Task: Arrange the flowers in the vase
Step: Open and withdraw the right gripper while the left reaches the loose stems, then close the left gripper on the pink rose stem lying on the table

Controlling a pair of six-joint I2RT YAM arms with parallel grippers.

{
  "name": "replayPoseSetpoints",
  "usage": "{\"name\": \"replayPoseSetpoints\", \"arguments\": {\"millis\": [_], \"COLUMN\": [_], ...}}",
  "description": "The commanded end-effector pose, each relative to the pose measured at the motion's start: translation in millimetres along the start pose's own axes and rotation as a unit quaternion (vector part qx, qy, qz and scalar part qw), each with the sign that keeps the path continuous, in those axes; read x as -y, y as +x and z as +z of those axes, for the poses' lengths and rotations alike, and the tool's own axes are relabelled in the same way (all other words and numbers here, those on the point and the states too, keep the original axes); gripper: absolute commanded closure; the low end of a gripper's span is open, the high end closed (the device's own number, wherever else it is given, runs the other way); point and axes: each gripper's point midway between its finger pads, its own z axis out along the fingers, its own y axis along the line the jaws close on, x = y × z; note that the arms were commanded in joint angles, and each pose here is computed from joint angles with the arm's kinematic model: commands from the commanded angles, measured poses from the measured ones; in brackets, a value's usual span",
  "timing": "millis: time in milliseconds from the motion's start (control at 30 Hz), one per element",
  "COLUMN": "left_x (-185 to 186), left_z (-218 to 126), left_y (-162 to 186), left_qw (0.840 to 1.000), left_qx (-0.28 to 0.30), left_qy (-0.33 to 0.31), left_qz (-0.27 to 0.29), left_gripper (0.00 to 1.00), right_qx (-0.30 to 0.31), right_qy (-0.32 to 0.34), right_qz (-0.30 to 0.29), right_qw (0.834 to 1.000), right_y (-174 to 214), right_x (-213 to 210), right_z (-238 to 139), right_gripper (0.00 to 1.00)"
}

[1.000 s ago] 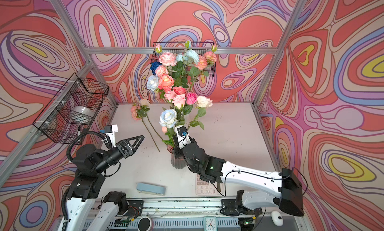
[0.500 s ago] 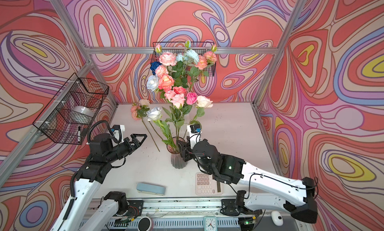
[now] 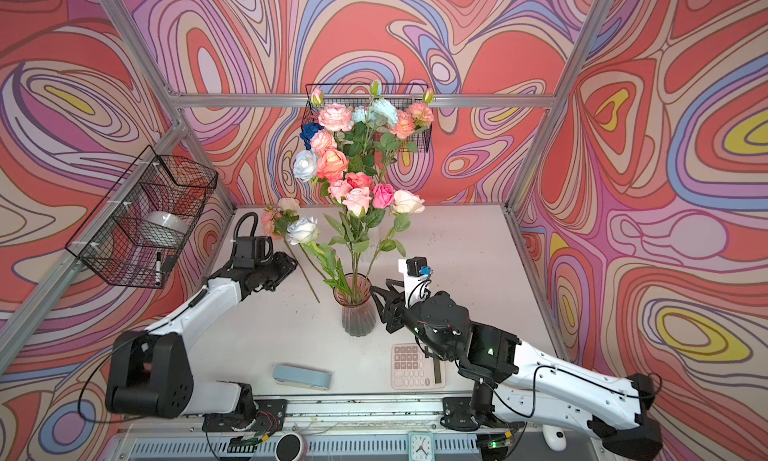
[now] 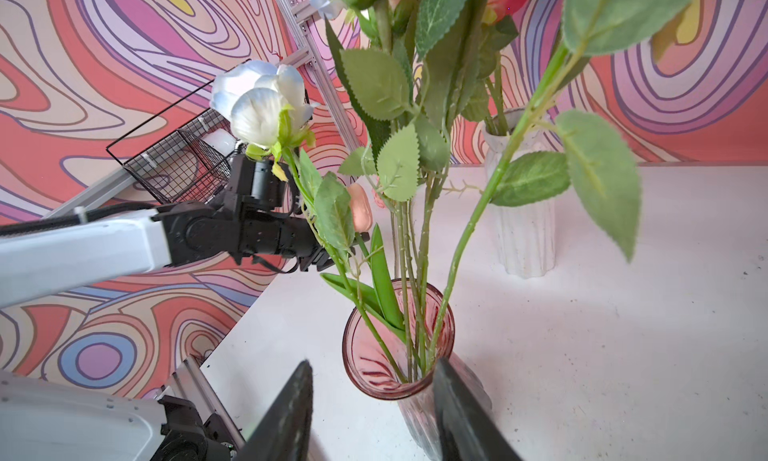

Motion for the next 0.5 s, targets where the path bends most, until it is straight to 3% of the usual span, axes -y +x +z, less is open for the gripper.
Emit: {"name": "replayPoseSetpoints", "arguments": {"millis": [0,300,467], "left_x": [4,-33,-40], "left_z": [18,71,87], "left_y": [-37,-57,-67], "left_qw": [0.998,0.994,0.991], "left_qx": [0.054,0.042,0.044], "left_qy": [-0.017,-0.103,-0.128], "left_qz": [0.011,0.002,0.002], "left_gripper": [0.5,0.53,0.46], "right_qx": [-0.001,0.008,0.013], "right_qy": [-0.005,0.006,0.013], "right_qz": [0.002,0.001,-0.002], "right_qw": [1.0,1.0,1.0], "right_y": [4,1,-2], "right_x": [3,11,14], "right_z": [-4,-13,-16], "right_gripper": [0.52,0.53,0.53]}}
